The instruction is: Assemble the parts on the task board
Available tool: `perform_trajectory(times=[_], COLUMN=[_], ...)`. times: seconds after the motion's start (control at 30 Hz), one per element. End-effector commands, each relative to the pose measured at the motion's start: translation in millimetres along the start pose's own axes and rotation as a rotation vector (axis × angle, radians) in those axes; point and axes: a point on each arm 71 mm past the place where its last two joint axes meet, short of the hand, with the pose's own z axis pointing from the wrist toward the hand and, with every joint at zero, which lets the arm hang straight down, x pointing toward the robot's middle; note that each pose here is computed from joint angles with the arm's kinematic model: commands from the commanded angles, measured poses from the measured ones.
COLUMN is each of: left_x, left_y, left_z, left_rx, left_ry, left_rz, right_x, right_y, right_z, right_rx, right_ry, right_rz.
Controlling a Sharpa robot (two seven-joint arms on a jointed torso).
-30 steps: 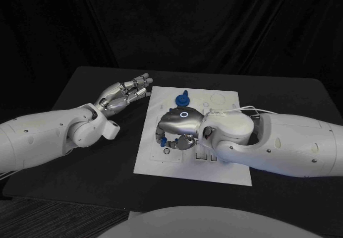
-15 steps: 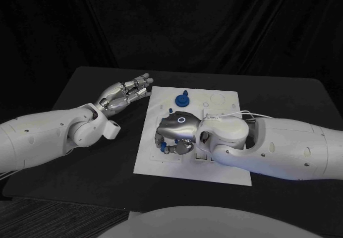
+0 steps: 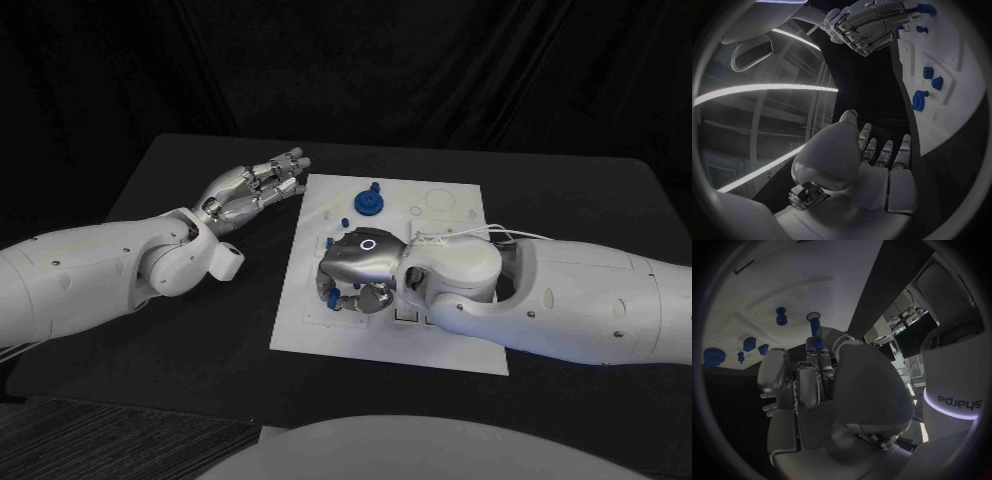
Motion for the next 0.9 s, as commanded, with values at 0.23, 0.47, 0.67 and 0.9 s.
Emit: perform_trajectory(times=[0.23,0.47,0.67,0.9], left_x=[1.8,2.1,1.5,1.7], left_y=[-10.6,-10.4,-10.3,-10.1], left_z=[0.2,0.6,0.3,0.6], left_rx=[0.154,0.153,0.152,0.151], left_ry=[0.008,0.010,0.009,0.010], left_rz=[-0.015,-0.017,-0.016,-0.017], right_x=[4.7,6.8,7.6,8.0], right_y=[-0.9,-1.5,-2.3,-2.9], right_z=[-0.9,-1.3,-3.3,-5.5], right_rx=[0.003,0.007,0.011,0.016], right_ry=[0.030,0.043,0.048,0.052], right_rz=[-0.015,-0.013,-0.012,-0.011])
